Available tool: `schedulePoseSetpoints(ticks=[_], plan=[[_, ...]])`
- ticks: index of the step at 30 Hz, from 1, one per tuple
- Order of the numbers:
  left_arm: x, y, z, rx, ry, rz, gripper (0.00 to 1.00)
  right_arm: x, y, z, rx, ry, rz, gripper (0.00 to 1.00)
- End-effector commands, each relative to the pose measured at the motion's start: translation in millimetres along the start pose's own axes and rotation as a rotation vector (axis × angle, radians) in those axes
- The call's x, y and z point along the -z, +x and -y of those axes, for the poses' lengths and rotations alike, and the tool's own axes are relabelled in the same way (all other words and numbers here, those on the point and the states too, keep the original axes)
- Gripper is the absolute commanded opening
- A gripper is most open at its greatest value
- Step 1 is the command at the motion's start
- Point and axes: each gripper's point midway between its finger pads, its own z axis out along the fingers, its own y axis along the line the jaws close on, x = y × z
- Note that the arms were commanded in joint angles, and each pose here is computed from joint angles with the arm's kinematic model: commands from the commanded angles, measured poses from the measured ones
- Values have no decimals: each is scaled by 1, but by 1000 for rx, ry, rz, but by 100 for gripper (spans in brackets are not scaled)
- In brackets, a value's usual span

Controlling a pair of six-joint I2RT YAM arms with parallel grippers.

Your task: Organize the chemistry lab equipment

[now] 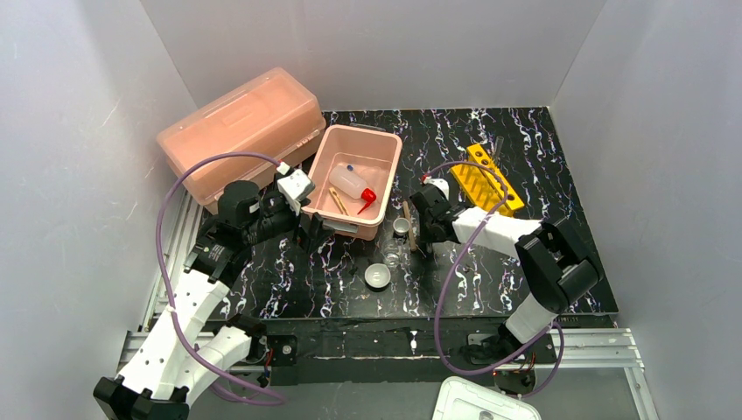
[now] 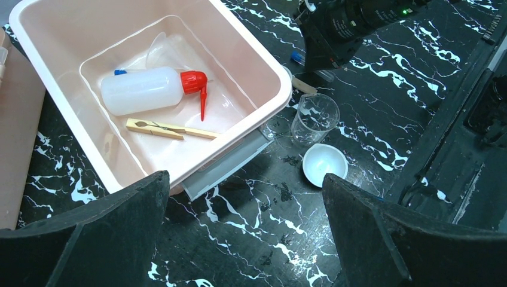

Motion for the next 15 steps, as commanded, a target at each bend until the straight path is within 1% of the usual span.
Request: schedulePoseSetpoints(ticks=[1, 6, 9, 12, 15], plan=[[6, -7, 2, -18, -1, 21, 99, 27, -34, -5, 13, -11, 78, 1], [4, -7, 2, -14, 5, 26, 99, 78, -98, -18, 29, -86, 217, 1], [3, -7, 2, -14, 5, 27, 99, 112, -141, -36, 45, -161, 303, 1], [3, -7, 2, -8, 8, 28, 99, 135, -172, -56, 72, -234, 328, 1], [3, -6, 3, -5, 11, 28, 99, 146, -200, -82, 91, -314, 345, 1]])
